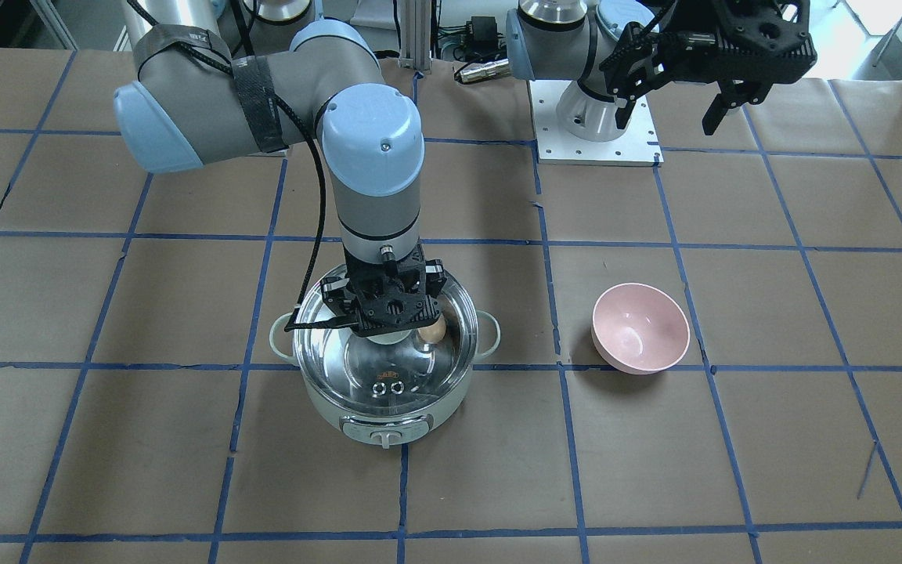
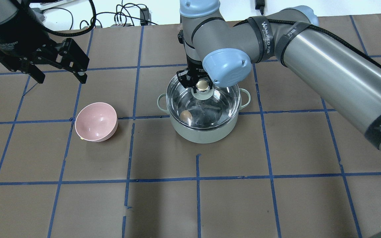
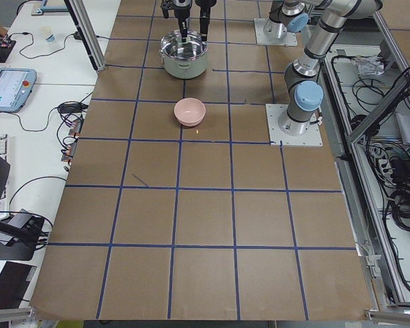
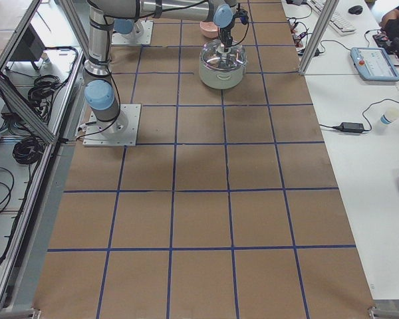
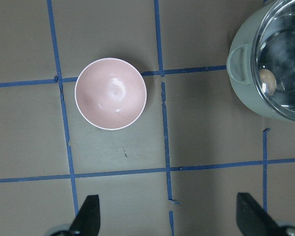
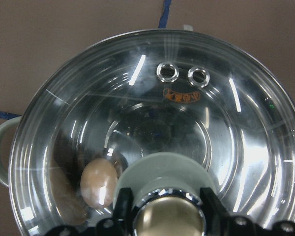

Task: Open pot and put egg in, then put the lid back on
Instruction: 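Lower the lid onto the pot and release it with the right gripper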

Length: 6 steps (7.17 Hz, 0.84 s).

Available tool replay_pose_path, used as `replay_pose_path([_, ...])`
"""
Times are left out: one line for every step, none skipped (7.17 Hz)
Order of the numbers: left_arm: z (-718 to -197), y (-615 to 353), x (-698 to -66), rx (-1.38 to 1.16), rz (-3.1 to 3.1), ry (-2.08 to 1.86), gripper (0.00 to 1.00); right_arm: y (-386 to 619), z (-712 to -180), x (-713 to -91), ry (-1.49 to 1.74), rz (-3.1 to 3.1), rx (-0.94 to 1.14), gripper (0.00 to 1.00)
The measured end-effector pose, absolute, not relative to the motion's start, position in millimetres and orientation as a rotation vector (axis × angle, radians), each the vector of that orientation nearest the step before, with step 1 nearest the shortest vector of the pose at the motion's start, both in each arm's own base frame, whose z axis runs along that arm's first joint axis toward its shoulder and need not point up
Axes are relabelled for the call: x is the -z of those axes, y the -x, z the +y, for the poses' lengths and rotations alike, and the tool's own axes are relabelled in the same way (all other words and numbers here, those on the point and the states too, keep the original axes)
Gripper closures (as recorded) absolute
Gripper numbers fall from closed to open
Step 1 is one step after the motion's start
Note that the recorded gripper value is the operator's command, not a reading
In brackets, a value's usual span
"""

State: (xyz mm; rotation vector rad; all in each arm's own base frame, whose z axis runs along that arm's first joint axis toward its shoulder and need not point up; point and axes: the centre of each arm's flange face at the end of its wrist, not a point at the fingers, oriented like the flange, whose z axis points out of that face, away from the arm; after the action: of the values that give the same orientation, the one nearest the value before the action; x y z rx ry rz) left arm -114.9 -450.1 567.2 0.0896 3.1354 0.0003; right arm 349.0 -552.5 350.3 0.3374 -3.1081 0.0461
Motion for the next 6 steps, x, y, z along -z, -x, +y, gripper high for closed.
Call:
replay_pose_path([-450.0, 114.9, -566.6, -0.005, 3.136, -0.088, 0.04, -348.9, -552.4, -349.5, -0.338, -3.107, -0.043, 0.98])
replay_pose_path([-449.9, 115.2, -565.5, -0.012, 3.136, -0.085, 0.04, -348.8, -552.1, -348.8, -0.339, -3.106, -0.039, 0.98])
replay_pose_path([-449.6, 115.4, -563.9, -0.018, 3.136, -0.081, 0.04, -348.5, -551.5, -348.7, -0.339, -3.105, -0.033, 0.98])
replay_pose_path([-448.8, 115.5, -561.9, -0.025, 3.137, -0.076, 0.04, -348.2, -550.7, -348.5, -0.339, -3.104, -0.028, 0.98])
replay_pose_path([-448.3, 115.7, -560.8, -0.028, 3.137, -0.073, 0.04, -347.9, -550.0, -347.8, -0.339, -3.103, -0.025, 0.98])
replay_pose_path([-448.0, 115.8, -560.6, -0.028, 3.138, -0.072, 0.04, -347.7, -549.7, -347.4, -0.342, -3.102, -0.025, 0.98])
